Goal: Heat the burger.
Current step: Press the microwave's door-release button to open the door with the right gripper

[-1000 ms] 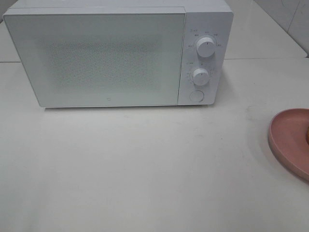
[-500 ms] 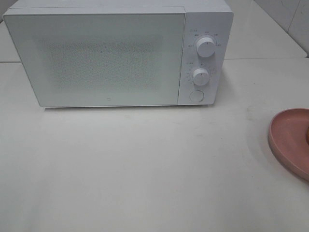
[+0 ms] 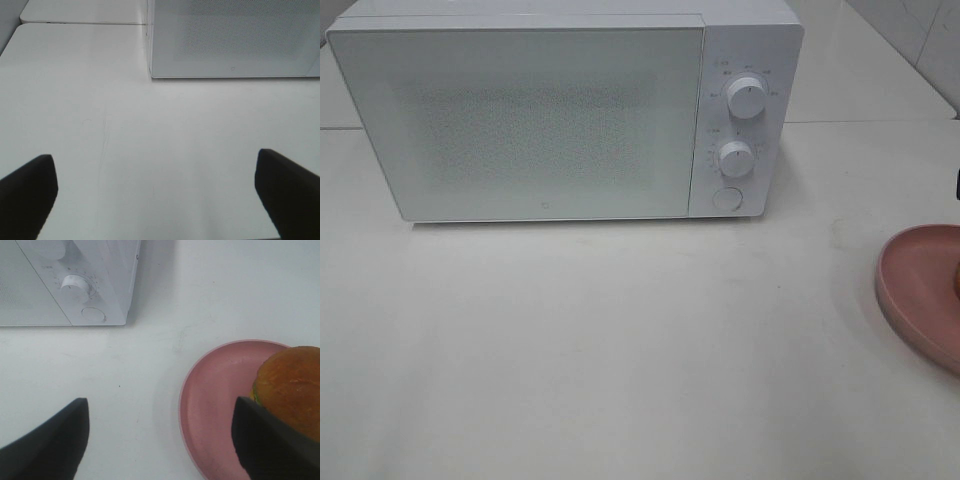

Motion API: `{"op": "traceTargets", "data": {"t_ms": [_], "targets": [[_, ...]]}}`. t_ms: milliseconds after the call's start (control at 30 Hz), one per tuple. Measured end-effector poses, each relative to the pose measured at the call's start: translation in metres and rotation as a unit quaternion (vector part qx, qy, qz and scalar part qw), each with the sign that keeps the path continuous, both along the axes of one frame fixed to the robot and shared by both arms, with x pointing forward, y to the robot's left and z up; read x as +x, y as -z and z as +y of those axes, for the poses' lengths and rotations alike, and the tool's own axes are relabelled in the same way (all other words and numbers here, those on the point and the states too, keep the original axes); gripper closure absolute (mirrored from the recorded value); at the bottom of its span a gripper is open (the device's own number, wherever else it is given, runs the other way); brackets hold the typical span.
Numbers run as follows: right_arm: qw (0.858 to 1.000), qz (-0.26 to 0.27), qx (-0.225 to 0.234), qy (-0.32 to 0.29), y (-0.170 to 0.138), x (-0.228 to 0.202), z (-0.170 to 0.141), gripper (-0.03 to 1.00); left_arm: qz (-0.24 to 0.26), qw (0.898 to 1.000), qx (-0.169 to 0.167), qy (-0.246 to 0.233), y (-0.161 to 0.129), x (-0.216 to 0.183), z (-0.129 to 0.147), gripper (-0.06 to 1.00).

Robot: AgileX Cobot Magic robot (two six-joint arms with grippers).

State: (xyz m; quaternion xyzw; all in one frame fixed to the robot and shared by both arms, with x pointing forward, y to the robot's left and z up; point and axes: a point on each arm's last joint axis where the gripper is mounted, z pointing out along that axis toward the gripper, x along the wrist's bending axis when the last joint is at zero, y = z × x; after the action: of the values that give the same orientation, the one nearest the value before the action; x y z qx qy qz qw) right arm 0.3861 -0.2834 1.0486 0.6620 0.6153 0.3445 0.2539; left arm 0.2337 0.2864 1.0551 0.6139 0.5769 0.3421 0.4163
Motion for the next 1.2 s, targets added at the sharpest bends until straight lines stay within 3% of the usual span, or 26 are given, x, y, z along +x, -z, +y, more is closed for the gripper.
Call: {"op": "traceTargets", "data": {"t_ms": [800, 1200], "targets": [[1.0, -0.005, -0.001, 0.005, 0.035, 0.062, 0.005, 0.22, 0.0, 1.0, 0.0, 0.0, 0.0, 0.0, 0.0, -0.05], [0.997, -0.078, 0.004, 0.011, 0.061, 0.062, 0.004, 0.22, 0.0, 1.0, 0.0, 0.0, 0.0, 0.0, 0.0, -0.05]]}}
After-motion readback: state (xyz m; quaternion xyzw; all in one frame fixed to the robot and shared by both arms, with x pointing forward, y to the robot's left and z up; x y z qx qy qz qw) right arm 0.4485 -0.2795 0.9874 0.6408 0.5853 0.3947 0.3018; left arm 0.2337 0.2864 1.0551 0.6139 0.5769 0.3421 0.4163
